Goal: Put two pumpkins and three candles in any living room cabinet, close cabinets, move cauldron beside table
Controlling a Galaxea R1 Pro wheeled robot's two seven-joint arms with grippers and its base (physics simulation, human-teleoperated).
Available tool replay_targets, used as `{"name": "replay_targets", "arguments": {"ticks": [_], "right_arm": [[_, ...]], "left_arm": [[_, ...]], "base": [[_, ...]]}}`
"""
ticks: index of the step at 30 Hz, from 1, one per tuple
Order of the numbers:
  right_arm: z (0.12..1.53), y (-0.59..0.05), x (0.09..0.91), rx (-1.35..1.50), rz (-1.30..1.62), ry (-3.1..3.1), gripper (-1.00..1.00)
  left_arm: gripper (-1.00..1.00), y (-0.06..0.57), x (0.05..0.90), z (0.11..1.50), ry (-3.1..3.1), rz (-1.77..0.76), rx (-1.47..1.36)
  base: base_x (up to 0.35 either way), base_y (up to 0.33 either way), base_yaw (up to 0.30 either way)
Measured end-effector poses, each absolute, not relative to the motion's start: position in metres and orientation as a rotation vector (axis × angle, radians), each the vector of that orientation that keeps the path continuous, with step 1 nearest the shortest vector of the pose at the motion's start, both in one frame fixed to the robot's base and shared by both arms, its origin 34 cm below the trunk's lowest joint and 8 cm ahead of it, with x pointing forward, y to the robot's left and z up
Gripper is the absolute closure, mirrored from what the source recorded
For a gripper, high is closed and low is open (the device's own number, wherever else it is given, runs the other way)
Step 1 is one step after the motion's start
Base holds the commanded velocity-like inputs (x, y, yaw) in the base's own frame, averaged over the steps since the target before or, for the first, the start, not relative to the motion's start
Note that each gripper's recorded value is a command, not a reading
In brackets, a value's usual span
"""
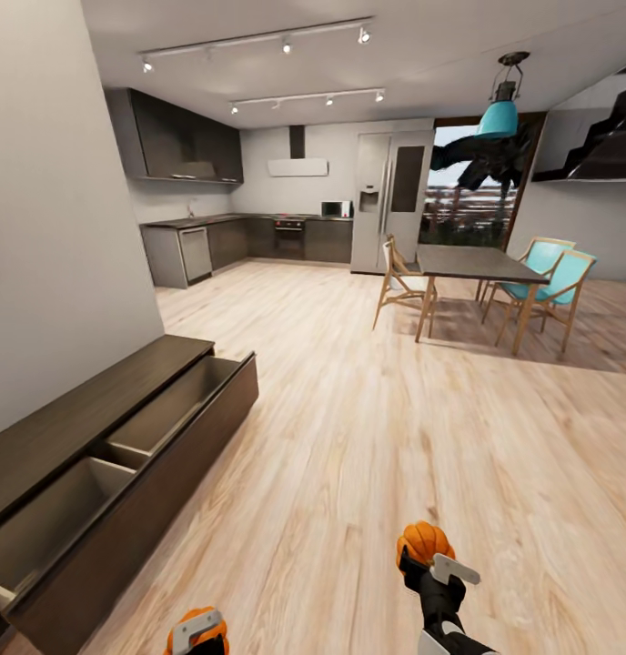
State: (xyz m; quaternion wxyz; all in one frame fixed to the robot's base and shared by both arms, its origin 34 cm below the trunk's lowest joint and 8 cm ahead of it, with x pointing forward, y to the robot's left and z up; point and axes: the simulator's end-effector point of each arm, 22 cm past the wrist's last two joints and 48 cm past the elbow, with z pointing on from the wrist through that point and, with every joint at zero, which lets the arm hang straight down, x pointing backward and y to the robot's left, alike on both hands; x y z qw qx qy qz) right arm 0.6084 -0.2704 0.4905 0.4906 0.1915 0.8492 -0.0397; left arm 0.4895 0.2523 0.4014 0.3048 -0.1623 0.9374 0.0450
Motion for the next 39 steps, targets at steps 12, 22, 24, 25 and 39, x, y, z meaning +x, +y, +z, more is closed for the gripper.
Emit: {"name": "replay_targets", "arguments": {"ticks": [12,22,24,25,39], "right_arm": [[0.4903,-0.2741,0.6081,0.467,-0.102,2.062,1.0],[0.4905,-0.275,0.6082,0.466,-0.104,2.061,1.0],[0.4908,-0.2757,0.6085,0.466,-0.105,2.059,1.0],[0.4908,-0.2757,0.6084,0.466,-0.105,2.059,1.0],[0.4945,-0.274,0.6099,0.468,-0.101,2.053,1.0]], "left_arm": [[1.0,0.2525,0.4891,0.4011,2.483,0.12,-0.43],[1.0,0.2526,0.4889,0.401,2.484,0.12,-0.43],[1.0,0.2526,0.4889,0.401,2.484,0.12,-0.43],[1.0,0.2526,0.4889,0.401,2.483,0.12,-0.431],[1.0,0.2537,0.4914,0.4041,2.475,0.12,-0.431]], "base": [[0.321,-0.077,-0.002],[0.321,-0.109,0.0],[0.321,-0.132,0.0],[0.321,-0.132,0.0],[0.321,-0.137,0.145]]}}
